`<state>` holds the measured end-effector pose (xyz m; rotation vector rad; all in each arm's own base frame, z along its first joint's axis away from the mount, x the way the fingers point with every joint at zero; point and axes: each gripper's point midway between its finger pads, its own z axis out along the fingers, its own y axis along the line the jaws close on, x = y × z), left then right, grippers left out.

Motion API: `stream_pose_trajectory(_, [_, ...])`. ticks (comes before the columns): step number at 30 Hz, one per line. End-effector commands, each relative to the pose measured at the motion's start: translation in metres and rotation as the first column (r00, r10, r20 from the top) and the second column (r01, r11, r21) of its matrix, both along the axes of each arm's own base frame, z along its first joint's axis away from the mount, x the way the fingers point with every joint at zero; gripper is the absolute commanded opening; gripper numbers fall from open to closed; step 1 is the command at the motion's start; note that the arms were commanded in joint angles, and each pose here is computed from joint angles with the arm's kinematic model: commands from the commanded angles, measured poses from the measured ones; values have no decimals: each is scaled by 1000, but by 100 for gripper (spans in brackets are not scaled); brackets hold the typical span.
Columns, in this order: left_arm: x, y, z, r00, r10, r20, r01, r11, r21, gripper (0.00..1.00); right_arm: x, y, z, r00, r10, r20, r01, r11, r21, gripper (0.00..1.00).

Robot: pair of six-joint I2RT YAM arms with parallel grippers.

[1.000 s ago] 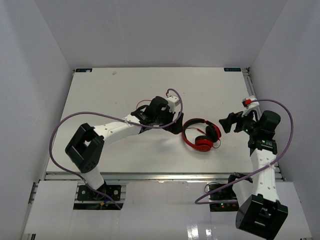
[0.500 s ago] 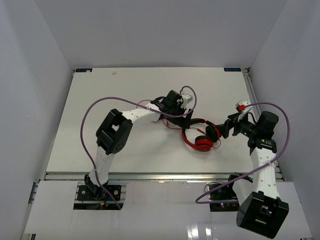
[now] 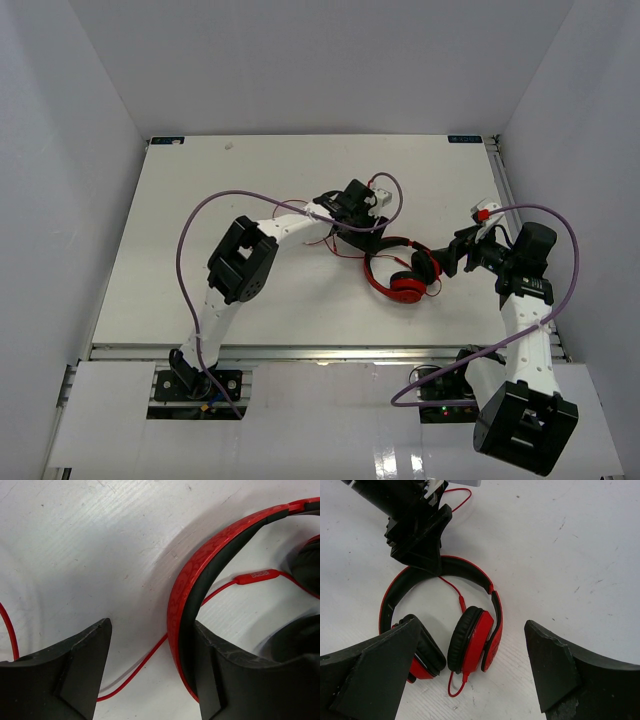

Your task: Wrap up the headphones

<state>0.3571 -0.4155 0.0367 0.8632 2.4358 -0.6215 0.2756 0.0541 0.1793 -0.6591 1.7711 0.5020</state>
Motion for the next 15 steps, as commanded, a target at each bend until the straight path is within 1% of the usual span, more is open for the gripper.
stream_pose_trajectory(1, [-13, 4, -15, 1000, -12, 14, 11, 994, 110, 71, 1, 0, 4, 1000, 10, 12, -10, 1000, 4, 91])
stream_pose_trajectory(8, [-18, -3, -19, 998, -43, 53, 34, 985, 170, 62, 1, -1, 4, 1000, 4, 11, -4, 1000, 3, 91])
stream_pose_trajectory(11, [-21, -4, -19, 997, -53, 59, 41, 983, 180, 55, 1, -1, 4, 1000, 4, 10, -4, 1000, 3, 91])
stream_pose_trajectory(13, [-24, -6, -20, 997, -56, 58, 44, 982, 182, 48, 1, -1, 4, 1000, 2, 10, -2, 1000, 3, 91])
stream_pose_trajectory(15, [-27, -8, -20, 997, -58, 51, 48, 982, 181, 43, 2, -1, 4, 1000, 0, 9, 0, 1000, 2, 91])
